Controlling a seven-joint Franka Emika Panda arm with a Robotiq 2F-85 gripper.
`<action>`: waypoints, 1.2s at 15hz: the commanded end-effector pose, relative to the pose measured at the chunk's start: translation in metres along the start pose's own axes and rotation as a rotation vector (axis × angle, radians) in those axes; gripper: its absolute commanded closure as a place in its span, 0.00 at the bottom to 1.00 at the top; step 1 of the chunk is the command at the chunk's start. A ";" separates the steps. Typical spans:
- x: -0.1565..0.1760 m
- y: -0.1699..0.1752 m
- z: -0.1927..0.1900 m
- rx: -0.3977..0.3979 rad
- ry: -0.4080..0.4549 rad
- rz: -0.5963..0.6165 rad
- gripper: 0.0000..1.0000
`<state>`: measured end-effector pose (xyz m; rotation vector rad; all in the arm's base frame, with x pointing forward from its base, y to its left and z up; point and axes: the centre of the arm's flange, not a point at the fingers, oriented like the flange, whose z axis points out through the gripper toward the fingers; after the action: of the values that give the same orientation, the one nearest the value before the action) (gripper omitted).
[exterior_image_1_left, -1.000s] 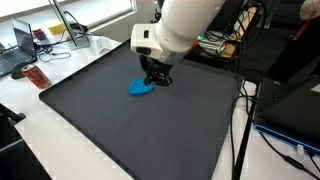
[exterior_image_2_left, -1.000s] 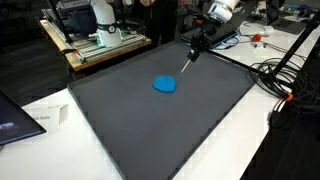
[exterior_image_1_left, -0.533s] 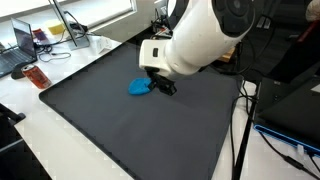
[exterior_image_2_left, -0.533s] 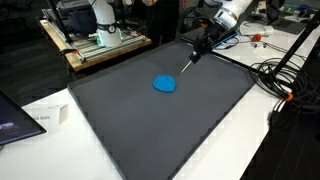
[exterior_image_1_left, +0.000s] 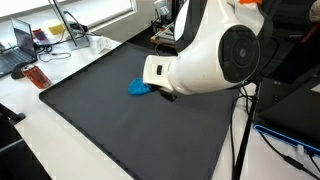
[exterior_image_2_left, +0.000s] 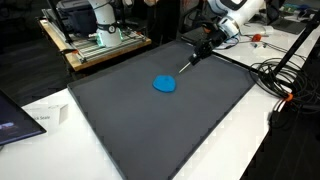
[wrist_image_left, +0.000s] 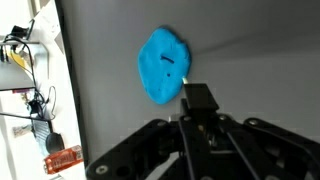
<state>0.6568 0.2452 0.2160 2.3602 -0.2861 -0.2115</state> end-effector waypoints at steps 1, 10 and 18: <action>0.017 -0.018 -0.012 -0.053 -0.035 0.020 0.97; 0.008 -0.002 -0.017 -0.034 -0.039 0.025 0.97; 0.018 0.058 -0.016 0.125 -0.054 0.027 0.97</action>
<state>0.6815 0.2368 0.2498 2.3821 -0.3616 -0.2172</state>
